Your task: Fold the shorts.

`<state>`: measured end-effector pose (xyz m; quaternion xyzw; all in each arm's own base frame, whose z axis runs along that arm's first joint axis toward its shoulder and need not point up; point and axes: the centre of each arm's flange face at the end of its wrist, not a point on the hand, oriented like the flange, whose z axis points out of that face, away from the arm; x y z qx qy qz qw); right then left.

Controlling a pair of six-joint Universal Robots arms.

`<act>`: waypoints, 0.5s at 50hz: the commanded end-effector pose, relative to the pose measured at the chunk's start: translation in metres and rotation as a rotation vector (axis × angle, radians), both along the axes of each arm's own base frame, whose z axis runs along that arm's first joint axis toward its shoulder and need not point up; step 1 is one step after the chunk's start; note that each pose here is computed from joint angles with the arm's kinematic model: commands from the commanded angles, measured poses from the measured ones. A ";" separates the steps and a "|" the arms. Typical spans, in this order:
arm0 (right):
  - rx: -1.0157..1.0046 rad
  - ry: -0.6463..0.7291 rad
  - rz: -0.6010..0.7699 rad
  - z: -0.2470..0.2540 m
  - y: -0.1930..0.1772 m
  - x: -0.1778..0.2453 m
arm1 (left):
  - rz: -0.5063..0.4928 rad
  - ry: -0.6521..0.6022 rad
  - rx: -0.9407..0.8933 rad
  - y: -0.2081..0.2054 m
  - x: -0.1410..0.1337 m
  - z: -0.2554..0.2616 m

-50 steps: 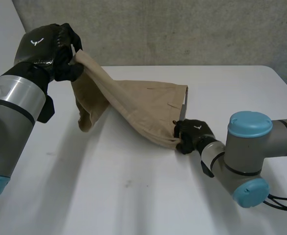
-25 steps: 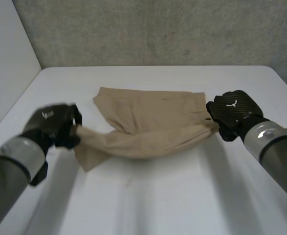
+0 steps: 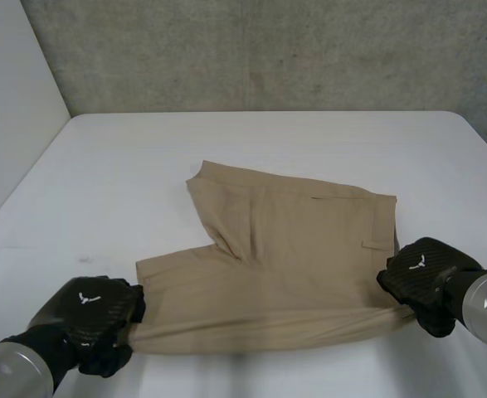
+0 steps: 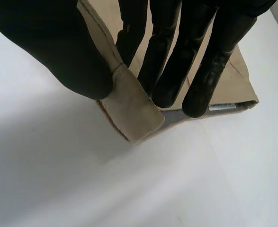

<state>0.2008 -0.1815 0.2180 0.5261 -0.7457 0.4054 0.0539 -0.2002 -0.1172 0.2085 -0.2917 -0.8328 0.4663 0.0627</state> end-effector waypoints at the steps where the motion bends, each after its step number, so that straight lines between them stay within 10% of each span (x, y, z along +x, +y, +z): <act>1: -0.036 -0.059 0.004 -0.020 -0.012 0.007 | -0.072 0.002 -0.043 -0.022 -0.019 -0.002; 25: -0.036 -0.152 -0.059 -0.039 -0.023 0.011 | -0.228 0.045 -0.376 -0.199 -0.136 -0.045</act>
